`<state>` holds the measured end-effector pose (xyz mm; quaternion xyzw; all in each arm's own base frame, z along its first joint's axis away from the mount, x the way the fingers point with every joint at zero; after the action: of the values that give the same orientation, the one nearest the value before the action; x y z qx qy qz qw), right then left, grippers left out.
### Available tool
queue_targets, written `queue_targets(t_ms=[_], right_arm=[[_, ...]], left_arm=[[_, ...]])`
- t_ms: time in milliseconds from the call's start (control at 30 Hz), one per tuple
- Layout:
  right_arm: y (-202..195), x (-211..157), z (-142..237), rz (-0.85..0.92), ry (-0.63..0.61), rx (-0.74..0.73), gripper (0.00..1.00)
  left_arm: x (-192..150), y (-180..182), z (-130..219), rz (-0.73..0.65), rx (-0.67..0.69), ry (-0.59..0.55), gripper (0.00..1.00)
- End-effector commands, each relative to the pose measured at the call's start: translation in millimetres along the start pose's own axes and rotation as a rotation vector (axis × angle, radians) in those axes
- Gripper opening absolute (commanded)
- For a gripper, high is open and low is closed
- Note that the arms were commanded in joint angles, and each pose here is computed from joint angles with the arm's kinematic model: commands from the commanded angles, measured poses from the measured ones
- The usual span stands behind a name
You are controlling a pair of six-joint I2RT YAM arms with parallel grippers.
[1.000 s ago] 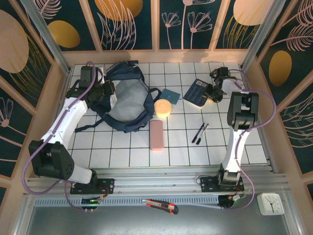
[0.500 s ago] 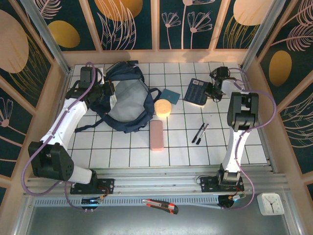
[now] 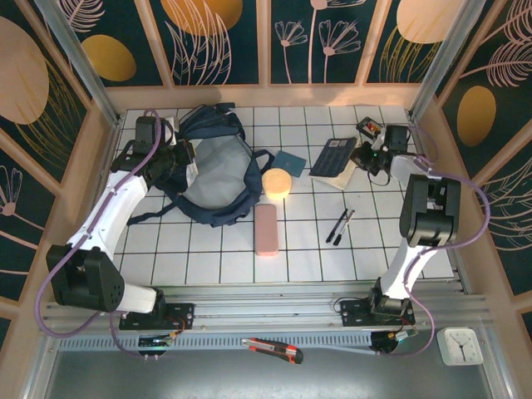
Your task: Pack the student bag
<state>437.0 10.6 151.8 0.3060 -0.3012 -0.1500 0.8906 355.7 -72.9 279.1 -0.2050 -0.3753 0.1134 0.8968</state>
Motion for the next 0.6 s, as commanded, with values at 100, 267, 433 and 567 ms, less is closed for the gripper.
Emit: queue_targets(t_ms=[100,267,433,567], right_arm=[[55,8,42,0.087,-0.077,0.218,0.00],[84,-3,56,0.116,-0.064,0.292,0.00],[55,-17,42,0.025,0.032,0.087,0.19],[38,-17,36,0.017,0.037,-0.019,0.56]], left_arm=[[20,-16,16,0.025,-0.120,-0.130,0.00],[14,-14,7,0.039,-0.139,-0.109,0.00],[11,-13,4,0.035,-0.146,-0.097,0.35],[15,-20,21,-0.002,-0.156,-0.151,0.99]])
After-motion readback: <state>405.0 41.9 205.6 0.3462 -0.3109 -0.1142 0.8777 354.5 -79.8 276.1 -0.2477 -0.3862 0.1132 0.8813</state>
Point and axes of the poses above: each hand's point on the last joint's axis, 136 mm out from that joint toward the fingers, its own z axis back along the fingers, its own y axis along the line the jaws close on, x = y × z, the point moved 7 cm from there along z, back along the fingers, and after that the axes turned 5 degrees about z, right-handed, at the moved point
